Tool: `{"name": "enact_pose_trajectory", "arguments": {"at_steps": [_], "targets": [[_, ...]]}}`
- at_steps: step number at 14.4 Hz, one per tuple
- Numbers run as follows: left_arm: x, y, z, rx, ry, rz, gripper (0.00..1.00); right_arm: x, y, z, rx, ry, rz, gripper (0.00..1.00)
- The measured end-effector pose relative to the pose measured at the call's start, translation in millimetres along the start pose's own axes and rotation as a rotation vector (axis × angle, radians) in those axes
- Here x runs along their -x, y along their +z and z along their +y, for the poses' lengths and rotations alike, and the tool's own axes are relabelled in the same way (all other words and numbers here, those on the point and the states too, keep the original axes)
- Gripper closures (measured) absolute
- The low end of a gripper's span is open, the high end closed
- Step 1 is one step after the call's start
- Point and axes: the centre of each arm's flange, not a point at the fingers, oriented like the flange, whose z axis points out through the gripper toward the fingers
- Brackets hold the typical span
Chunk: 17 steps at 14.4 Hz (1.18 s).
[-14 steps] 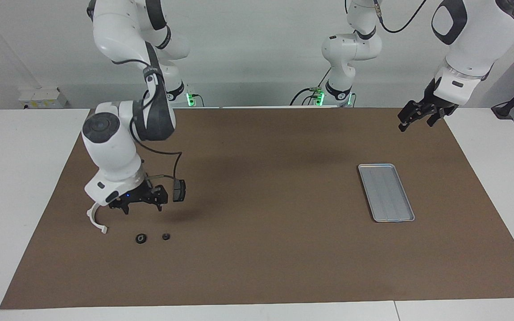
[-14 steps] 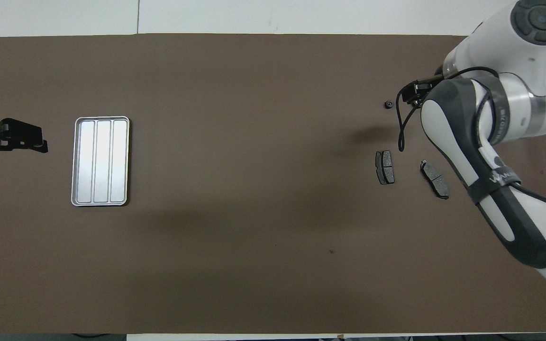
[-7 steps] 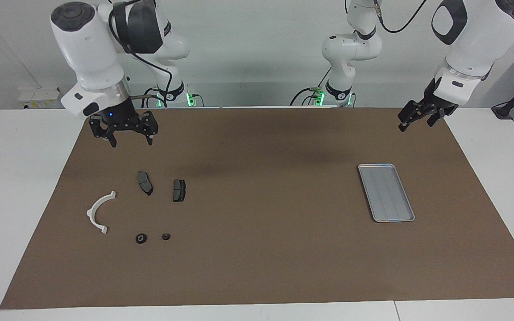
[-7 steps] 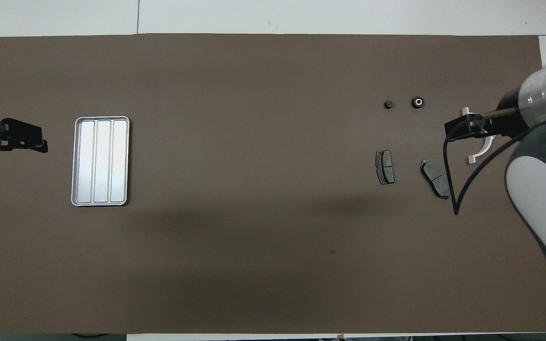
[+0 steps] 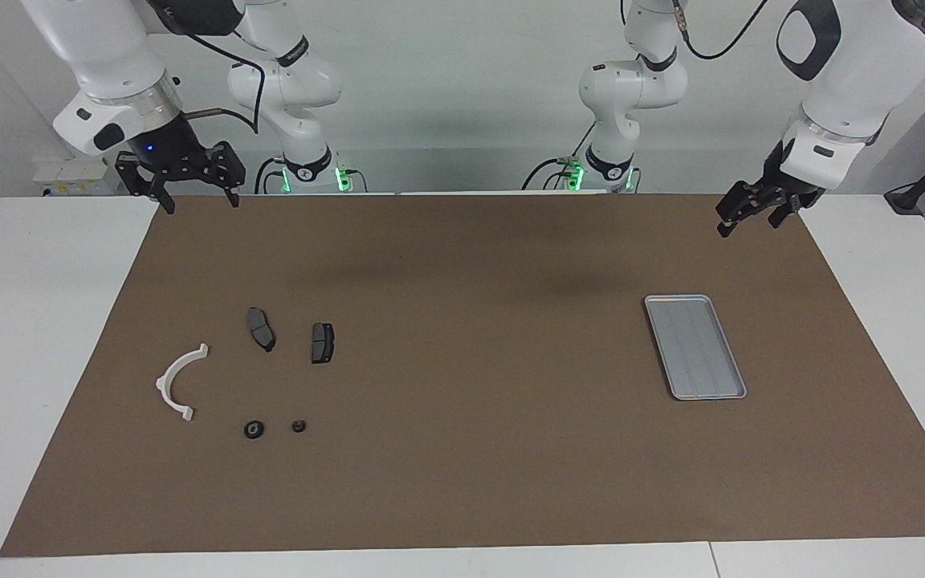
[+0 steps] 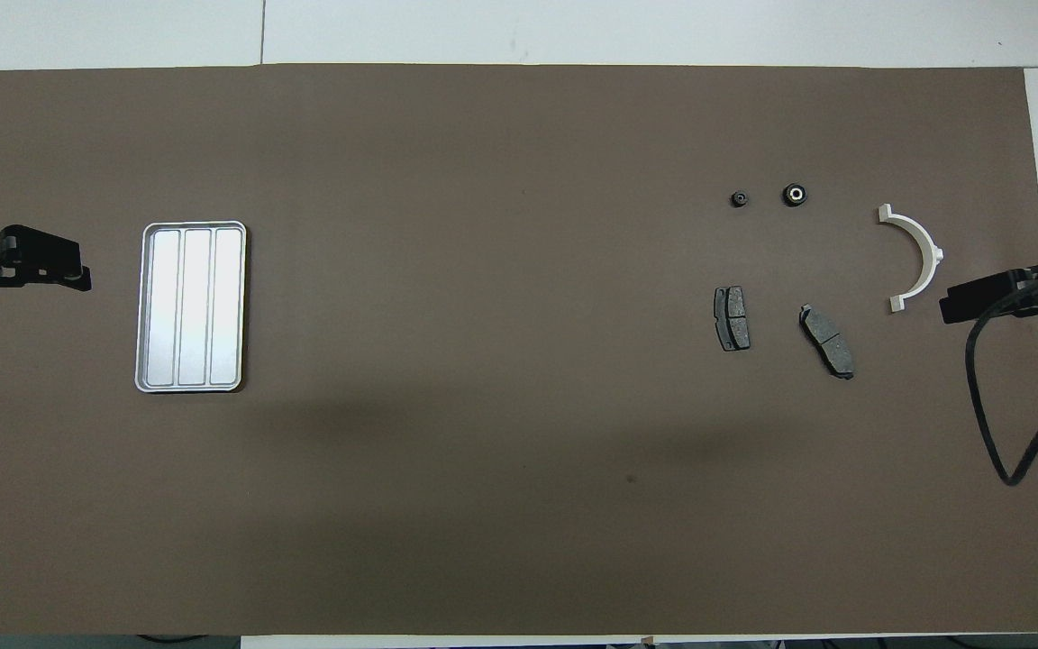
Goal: Place bearing gear from tray to pile
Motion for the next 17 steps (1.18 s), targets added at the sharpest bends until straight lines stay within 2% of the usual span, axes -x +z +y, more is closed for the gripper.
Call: {"name": "enact_pose_trajectory", "arguments": {"at_steps": [9, 14, 17], "targets": [[0.0, 0.0, 0.0, 0.000, 0.000, 0.000, 0.00, 0.0, 1.4, -1.4, 0.000, 0.036, -0.001, 0.00], [0.0, 0.0, 0.0, 0.000, 0.000, 0.000, 0.00, -6.1, -3.0, -0.8, 0.005, 0.036, 0.054, 0.00], [0.0, 0.0, 0.0, 0.000, 0.000, 0.000, 0.00, -6.4, -3.1, -0.8, 0.005, 0.036, 0.056, 0.00]]}}
